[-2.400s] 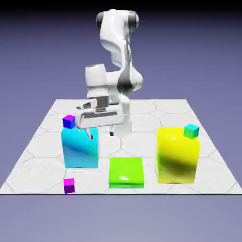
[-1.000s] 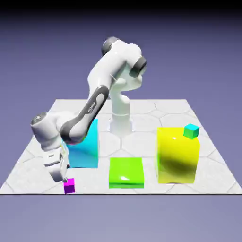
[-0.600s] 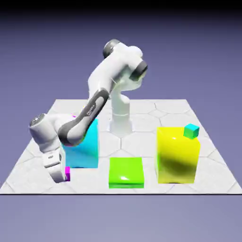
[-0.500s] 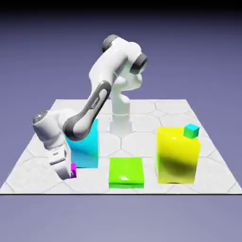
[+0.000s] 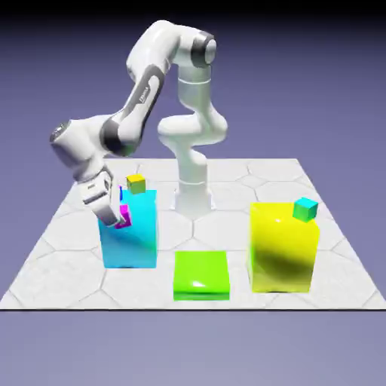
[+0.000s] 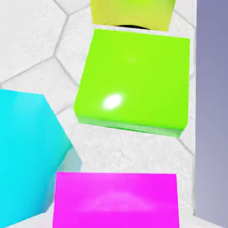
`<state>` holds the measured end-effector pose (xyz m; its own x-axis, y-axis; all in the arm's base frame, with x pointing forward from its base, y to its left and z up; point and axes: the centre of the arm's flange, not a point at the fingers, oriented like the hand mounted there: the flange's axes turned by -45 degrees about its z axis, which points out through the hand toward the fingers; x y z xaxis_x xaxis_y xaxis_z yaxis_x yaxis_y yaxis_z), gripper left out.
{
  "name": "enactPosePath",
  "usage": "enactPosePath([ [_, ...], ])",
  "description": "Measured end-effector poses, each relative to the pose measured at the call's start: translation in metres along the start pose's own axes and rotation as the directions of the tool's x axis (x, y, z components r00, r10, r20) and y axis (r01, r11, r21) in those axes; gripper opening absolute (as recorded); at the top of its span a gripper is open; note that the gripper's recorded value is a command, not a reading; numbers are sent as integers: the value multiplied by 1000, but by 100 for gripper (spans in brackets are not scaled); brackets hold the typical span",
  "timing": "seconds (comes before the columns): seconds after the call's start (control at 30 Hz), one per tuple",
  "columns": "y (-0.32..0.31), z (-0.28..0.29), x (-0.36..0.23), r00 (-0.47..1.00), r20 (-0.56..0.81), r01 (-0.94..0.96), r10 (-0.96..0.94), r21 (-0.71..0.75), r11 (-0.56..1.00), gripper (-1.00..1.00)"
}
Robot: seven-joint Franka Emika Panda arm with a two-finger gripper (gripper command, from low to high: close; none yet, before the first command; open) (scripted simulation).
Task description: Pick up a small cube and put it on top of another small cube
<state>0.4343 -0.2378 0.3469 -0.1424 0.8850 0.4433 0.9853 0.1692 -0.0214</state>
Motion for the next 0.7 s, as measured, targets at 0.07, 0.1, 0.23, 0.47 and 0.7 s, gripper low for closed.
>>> enactPosePath([
  [0.07,-14,-10,9,1000,1,4,-4,2,1000,-100],
  [0.1,-21,-15,14,1000,3,9,-9,4,1000,-100],
  [0.23,-48,-32,35,999,21,24,-24,11,1000,-100],
  [0.47,-101,-57,66,995,91,42,-43,17,999,-100],
  [0.7,-154,-72,95,977,210,41,-43,13,999,-100],
])
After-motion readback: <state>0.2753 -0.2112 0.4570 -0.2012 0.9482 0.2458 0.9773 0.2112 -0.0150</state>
